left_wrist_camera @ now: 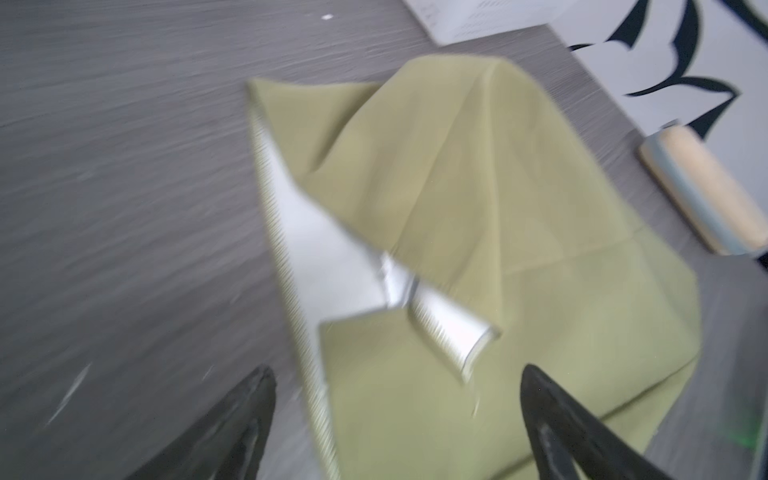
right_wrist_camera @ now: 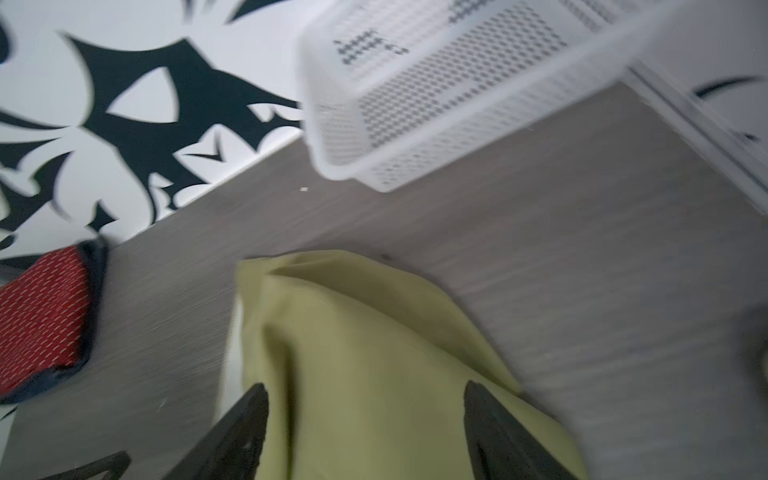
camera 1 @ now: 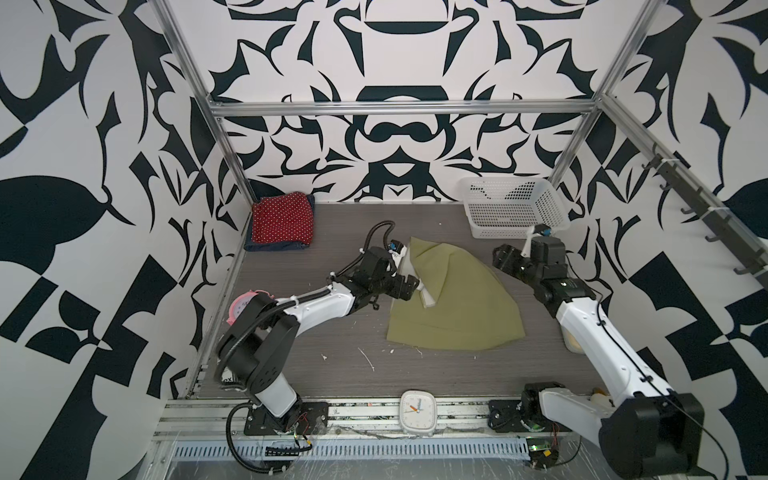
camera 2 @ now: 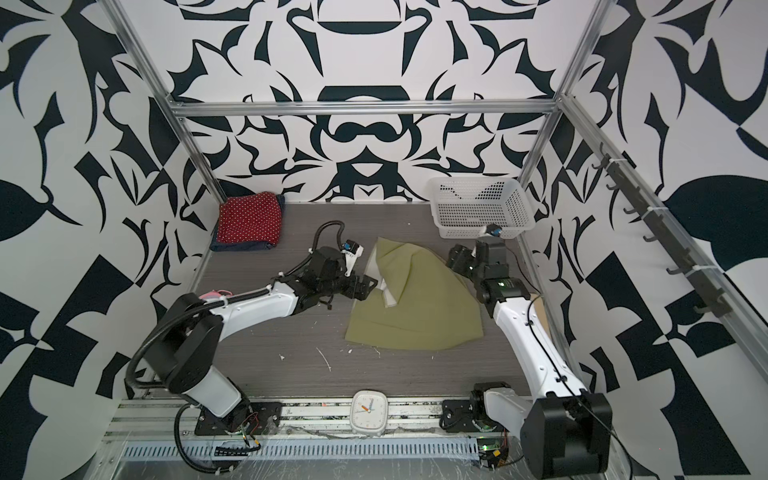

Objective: Fold and stack the skirts

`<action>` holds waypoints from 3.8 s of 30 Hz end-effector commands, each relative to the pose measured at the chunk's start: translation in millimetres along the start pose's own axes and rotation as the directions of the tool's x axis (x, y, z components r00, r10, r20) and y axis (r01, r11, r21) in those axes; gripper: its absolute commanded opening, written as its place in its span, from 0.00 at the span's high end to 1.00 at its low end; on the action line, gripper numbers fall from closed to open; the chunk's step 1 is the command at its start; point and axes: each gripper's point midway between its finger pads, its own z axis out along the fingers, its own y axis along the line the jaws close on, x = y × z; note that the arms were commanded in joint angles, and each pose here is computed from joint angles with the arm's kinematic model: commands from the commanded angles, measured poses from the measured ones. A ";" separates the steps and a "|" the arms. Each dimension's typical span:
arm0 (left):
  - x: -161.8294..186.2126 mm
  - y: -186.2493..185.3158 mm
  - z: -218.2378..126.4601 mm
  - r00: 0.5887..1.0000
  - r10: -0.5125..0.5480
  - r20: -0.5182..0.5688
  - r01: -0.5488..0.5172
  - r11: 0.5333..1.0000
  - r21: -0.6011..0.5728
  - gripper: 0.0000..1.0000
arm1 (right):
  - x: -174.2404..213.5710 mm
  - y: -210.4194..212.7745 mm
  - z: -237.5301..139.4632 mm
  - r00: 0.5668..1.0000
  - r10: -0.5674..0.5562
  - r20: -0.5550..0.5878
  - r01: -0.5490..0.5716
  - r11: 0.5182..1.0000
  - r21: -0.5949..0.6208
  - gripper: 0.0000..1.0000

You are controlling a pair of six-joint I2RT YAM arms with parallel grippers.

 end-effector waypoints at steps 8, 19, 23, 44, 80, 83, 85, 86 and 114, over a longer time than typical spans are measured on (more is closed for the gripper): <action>28.8 -30.3 67.5 0.981 -0.125 -0.151 0.149 0.975 0.162 0.00 | 24.4 -36.9 6.6 0.980 0.180 -0.083 -0.183 0.983 -0.019 0.22; 26.5 -44.5 82.6 0.985 -0.146 -0.094 0.163 0.965 0.206 0.39 | 28.5 -29.2 12.1 0.979 0.191 -0.072 -0.198 0.975 -0.100 0.24; 11.8 -46.9 81.4 0.988 -0.139 -0.060 0.149 0.967 0.208 0.60 | 39.1 -33.5 14.8 0.977 0.190 -0.094 -0.199 0.976 -0.094 0.25; -64.0 1.6 -33.6 0.974 -0.117 0.192 0.114 0.993 0.028 1.00 | 74.2 -39.7 31.8 0.956 0.102 -0.276 -0.127 0.989 -0.075 0.24; 0.9 167.2 -120.1 0.935 -0.328 0.137 0.355 0.862 -0.362 0.24 | 93.8 64.0 98.2 0.896 -0.037 -0.442 -0.121 0.938 -0.324 0.30; 31.8 152.1 -134.7 0.901 -0.419 0.111 0.430 0.832 -0.351 0.21 | 105.5 68.3 74.8 0.895 -0.075 -0.440 -0.082 0.941 -0.328 0.30; 47.5 139.8 -150.9 0.885 -0.451 0.115 0.461 0.816 -0.350 0.20 | 114.2 59.5 55.1 0.899 -0.094 -0.427 -0.042 0.954 -0.298 0.27; 58.9 137.0 -158.0 0.871 -0.478 0.117 0.485 0.796 -0.363 0.19 | 118.8 50.7 45.4 0.902 -0.089 -0.422 -0.033 0.961 -0.275 0.26; 132.3 125.1 -126.1 0.779 -0.627 -0.004 0.590 0.734 -0.337 1.00 | 211.7 21.1 -7.9 0.802 -0.124 -0.585 -0.031 0.968 -0.248 1.00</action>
